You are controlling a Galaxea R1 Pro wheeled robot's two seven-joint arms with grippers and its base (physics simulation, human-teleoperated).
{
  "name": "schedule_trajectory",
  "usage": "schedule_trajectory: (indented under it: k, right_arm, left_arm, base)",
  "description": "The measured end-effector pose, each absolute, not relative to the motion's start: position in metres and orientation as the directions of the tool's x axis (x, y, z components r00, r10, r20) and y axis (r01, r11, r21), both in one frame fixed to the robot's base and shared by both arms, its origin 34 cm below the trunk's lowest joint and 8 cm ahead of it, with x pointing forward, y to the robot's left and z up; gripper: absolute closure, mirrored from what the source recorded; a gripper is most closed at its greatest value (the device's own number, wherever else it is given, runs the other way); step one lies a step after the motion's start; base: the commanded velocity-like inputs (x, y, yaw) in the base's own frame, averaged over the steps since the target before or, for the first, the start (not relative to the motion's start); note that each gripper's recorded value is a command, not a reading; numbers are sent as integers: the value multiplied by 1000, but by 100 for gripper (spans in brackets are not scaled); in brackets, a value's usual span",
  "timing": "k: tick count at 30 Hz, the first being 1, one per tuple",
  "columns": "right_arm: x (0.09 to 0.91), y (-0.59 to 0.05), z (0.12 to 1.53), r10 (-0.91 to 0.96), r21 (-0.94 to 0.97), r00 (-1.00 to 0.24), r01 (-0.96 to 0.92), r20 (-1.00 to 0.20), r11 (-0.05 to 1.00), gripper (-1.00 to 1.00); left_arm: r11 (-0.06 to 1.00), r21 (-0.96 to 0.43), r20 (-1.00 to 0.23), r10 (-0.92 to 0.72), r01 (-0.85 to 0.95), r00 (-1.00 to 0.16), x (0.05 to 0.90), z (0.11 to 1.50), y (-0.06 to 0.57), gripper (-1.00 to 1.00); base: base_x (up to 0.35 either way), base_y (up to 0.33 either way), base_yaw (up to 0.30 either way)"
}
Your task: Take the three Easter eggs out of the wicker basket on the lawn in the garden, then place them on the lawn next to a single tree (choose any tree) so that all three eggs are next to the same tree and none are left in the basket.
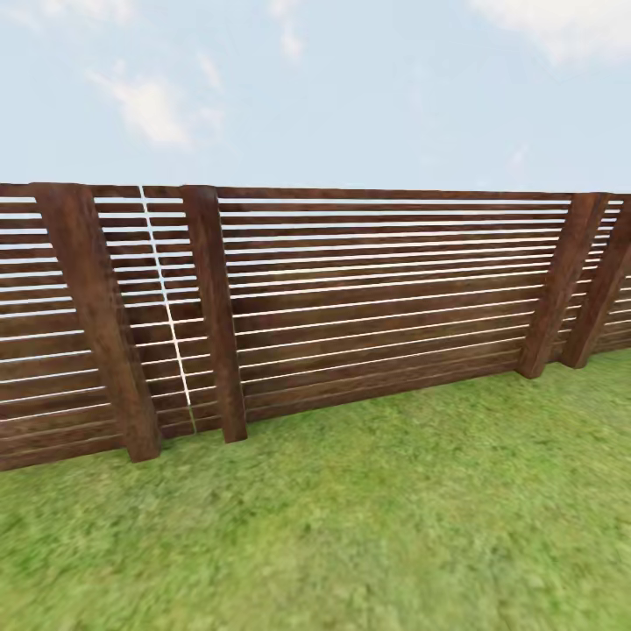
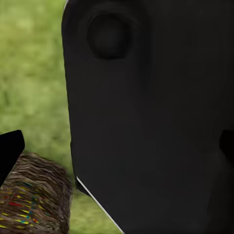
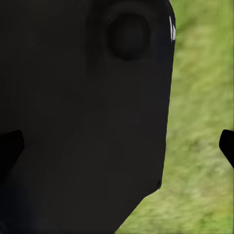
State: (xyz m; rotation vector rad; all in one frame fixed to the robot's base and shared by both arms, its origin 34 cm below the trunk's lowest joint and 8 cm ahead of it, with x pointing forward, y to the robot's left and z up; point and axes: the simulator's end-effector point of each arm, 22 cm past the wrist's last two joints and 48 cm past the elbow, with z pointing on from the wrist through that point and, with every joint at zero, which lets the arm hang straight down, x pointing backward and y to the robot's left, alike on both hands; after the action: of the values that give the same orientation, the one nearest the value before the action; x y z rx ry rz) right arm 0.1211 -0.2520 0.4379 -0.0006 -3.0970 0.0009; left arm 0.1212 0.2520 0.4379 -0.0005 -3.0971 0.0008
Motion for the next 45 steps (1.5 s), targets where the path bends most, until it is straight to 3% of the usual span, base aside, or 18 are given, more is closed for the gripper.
schedule_trajectory:
  k: [11,18,19,24,45]
  right_arm:
    - [189,-257,438,0,-21,-995,2,-97,1000,-100]
    - [240,-256,443,-10,-17,-979,-6,-204,1000,-100]
    - [280,-255,452,-15,-15,-948,-11,-318,1000,-100]
    - [279,-253,452,-18,-8,-948,-17,-317,1000,-100]
    - [280,-254,452,-25,-13,-948,-22,-319,1000,-100]
  left_arm:
    - [994,-77,20,-70,-71,-997,108,441,204,-100]
    - [993,-76,-27,-87,-85,-996,128,440,206,-100]
    - [994,-77,-60,-88,-84,-994,144,440,207,-100]
    - [994,-77,-61,-88,-83,-994,145,440,207,-100]
    - [990,-74,-61,-123,-118,-991,145,440,209,-100]
  base:
    - [0,0,0]
    - [0,0,0]
    - [0,0,0]
    - [0,0,74]
    - [0,0,284]
